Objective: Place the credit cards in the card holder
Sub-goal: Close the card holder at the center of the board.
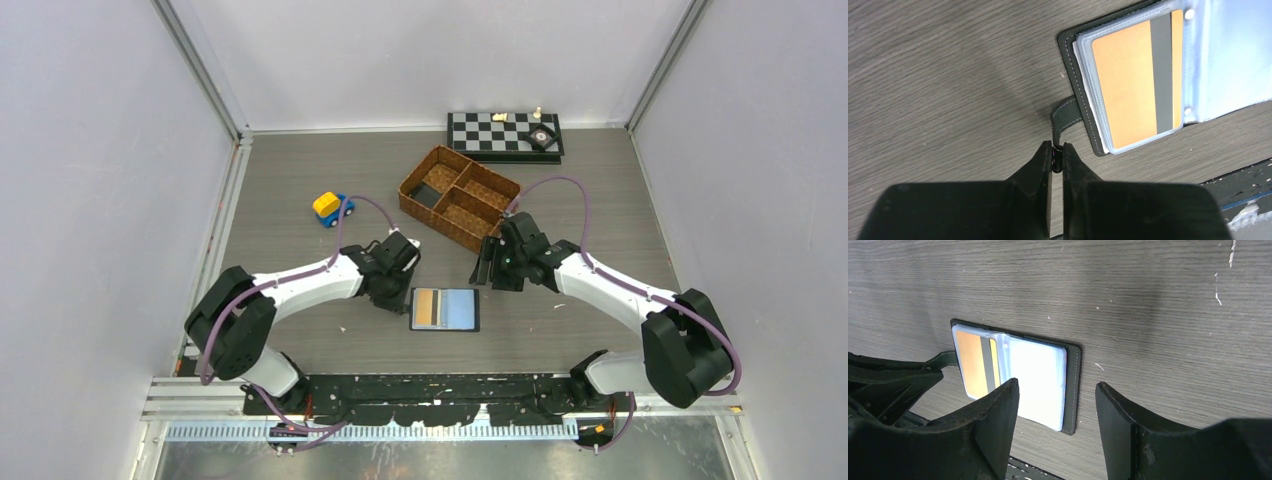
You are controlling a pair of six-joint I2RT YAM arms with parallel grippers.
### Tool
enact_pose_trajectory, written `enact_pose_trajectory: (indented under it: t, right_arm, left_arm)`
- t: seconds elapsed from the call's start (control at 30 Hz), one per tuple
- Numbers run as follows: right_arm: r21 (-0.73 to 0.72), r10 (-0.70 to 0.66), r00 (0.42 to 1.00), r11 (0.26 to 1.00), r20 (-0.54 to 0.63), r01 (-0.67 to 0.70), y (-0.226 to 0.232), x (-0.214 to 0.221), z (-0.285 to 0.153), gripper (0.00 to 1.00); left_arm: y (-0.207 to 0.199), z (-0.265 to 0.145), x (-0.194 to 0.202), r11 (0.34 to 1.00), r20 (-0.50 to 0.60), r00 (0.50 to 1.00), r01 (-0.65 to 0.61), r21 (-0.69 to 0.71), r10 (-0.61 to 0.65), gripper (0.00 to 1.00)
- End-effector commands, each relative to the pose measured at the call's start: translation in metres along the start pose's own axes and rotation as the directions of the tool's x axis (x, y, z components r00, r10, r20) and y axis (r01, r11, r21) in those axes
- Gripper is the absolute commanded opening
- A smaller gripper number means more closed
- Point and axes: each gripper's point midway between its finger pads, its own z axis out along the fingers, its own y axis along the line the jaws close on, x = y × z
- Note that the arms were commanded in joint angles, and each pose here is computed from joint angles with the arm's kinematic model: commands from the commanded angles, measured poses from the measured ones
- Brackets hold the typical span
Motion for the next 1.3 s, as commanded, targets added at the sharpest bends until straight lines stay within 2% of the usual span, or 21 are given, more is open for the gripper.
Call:
enact_pose_trajectory:
  t: [0.0,0.2,0.5,0.63,0.8,0.97,1.13,1.23,1.27]
  right_arm:
    - [-0.02,0.013,0.999,1.0,0.029,-0.013,0.004,-0.006,-0.004,0.62]
    - [-0.002,0.019,1.0,1.0,0.025,-0.019,0.0,-0.004,-0.001,0.59]
    - [0.006,0.035,0.999,0.999,0.03,-0.035,-0.003,-0.004,0.005,0.59]
    - [0.018,0.058,0.997,0.998,0.042,-0.058,-0.007,-0.003,0.009,0.59]
    - [0.006,0.078,0.996,0.997,0.038,-0.078,-0.007,-0.001,0.014,0.59]
    - [-0.005,0.087,0.995,0.996,0.039,-0.087,-0.006,0.001,0.016,0.59]
    - [-0.018,0.089,0.995,0.996,0.052,-0.088,-0.005,0.0,0.014,0.59]
    - [-0.025,0.089,0.994,0.996,0.06,-0.087,-0.003,-0.002,0.012,0.59]
    - [-0.026,0.089,0.994,0.996,0.063,-0.087,-0.003,-0.002,0.011,0.6]
  left_arm:
    - [-0.006,-0.027,-0.021,1.0,0.079,0.997,-0.021,0.014,0.02,0.0]
    - [-0.008,-0.044,-0.024,0.992,0.057,0.997,-0.06,0.112,0.053,0.0]
    - [-0.002,-0.091,-0.036,0.976,0.066,0.986,-0.162,0.146,0.154,0.0]
    - [-0.027,-0.108,-0.044,0.947,0.074,0.983,-0.182,0.265,0.168,0.0]
    - [-0.069,-0.096,-0.052,0.882,0.068,0.989,-0.146,0.448,0.13,0.0]
    - [-0.087,-0.06,-0.044,0.878,0.01,0.99,-0.126,0.462,0.137,0.0]
    - [-0.105,-0.028,-0.033,0.862,-0.031,0.99,-0.105,0.497,0.139,0.11]
    - [-0.109,-0.014,-0.028,0.865,-0.059,0.99,-0.082,0.494,0.127,0.24]
    - [-0.107,-0.013,-0.029,0.875,-0.06,0.991,-0.076,0.479,0.119,0.33]
